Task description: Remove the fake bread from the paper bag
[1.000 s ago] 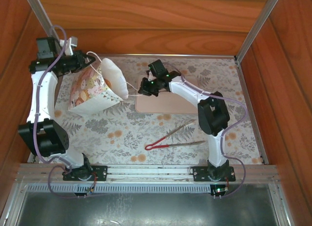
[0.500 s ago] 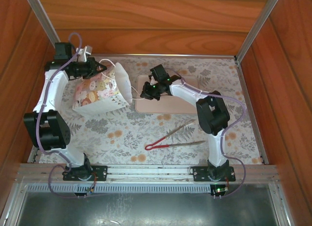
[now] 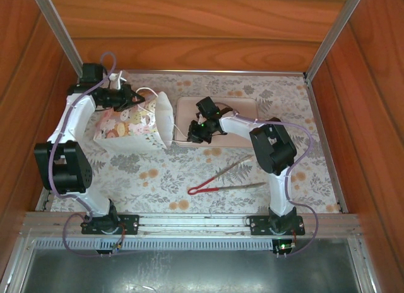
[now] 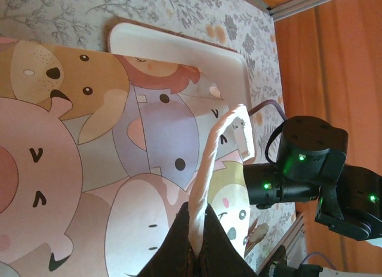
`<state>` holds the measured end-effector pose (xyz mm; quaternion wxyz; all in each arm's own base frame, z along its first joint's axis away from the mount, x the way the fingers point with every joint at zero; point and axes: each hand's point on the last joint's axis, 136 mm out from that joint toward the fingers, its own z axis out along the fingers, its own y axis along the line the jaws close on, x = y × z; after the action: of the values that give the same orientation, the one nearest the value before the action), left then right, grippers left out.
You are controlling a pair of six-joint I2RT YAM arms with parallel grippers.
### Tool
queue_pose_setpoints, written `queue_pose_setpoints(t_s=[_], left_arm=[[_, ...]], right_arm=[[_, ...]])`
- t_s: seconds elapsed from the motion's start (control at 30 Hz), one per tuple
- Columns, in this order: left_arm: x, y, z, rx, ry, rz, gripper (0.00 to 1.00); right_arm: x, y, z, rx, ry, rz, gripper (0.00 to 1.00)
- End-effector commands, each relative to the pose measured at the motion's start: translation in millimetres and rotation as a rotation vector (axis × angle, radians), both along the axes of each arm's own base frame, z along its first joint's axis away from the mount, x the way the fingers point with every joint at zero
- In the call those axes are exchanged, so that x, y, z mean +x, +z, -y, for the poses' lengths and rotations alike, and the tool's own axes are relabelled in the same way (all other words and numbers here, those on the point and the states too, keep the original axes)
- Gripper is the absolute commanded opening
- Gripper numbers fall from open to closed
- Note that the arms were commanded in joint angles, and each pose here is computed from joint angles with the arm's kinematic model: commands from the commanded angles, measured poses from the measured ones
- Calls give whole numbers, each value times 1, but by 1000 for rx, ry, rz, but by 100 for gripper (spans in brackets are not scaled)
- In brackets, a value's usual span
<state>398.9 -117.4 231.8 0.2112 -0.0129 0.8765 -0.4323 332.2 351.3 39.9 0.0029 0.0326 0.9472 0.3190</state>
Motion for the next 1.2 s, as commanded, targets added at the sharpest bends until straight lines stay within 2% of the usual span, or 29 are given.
queue_pose_setpoints(t_s=[0.0, 0.17, 0.37, 0.63, 0.93, 1.17], left_arm=[[-5, 7, -2, 35, 4, 27, 1], [-4, 15, 4, 9, 3, 19, 1], [-5, 32, 26, -87, -66, 10, 8], [-3, 23, 47, -128, -126, -40, 12], [-8, 17, 74, -174, -210, -76, 32], [-16, 18, 96, -146, -259, -62, 53]], right_arm=[[2, 23, 0, 17, 17, 46, 12], [6, 36, -2, 20, 25, 62, 24], [9, 61, 17, -32, -20, 147, 38], [-7, 78, 62, -121, -91, 207, 46], [-45, 98, 107, -149, -186, 234, 59], [-75, 92, 134, -136, -281, 209, 60]])
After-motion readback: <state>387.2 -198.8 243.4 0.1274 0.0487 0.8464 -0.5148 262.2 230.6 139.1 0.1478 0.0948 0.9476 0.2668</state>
